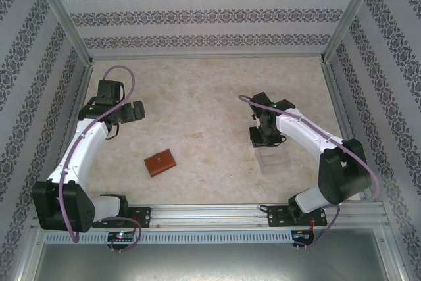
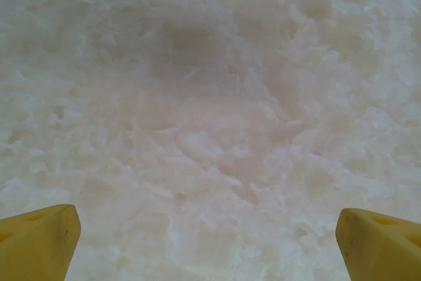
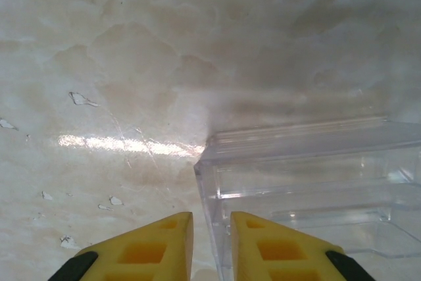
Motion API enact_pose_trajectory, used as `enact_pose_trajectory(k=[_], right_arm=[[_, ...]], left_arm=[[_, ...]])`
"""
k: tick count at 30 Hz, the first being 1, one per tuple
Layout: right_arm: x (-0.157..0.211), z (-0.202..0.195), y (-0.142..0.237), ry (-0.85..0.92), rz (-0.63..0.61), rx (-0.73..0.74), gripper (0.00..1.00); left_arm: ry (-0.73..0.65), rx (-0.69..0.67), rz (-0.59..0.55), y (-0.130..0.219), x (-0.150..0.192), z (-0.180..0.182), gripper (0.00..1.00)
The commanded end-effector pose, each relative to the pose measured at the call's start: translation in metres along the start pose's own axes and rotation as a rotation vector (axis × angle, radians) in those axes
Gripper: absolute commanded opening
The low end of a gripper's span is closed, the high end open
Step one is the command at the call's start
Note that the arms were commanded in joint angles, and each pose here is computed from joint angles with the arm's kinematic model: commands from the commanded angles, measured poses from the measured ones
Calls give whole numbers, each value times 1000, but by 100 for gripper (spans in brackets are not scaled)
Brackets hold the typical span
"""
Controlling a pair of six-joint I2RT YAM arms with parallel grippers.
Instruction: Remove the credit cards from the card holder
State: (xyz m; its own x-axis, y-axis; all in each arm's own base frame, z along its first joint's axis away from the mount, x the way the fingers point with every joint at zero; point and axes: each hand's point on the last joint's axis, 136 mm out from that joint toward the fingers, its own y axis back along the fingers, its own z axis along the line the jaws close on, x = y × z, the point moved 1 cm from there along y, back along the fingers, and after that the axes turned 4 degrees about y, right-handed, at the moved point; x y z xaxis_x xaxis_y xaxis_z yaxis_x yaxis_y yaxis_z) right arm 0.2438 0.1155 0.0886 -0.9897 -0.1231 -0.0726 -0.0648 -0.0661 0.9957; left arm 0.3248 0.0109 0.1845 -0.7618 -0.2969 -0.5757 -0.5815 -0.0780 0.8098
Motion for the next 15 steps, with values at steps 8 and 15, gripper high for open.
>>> enact_pose_trajectory(k=[8, 15], right_arm=[[-2, 6, -8, 21, 29, -10, 21], [-3, 8, -12, 24, 36, -20, 16]], left_arm=[[-36, -16, 13, 5, 3, 1, 100], [-36, -9, 13, 5, 3, 0, 100]])
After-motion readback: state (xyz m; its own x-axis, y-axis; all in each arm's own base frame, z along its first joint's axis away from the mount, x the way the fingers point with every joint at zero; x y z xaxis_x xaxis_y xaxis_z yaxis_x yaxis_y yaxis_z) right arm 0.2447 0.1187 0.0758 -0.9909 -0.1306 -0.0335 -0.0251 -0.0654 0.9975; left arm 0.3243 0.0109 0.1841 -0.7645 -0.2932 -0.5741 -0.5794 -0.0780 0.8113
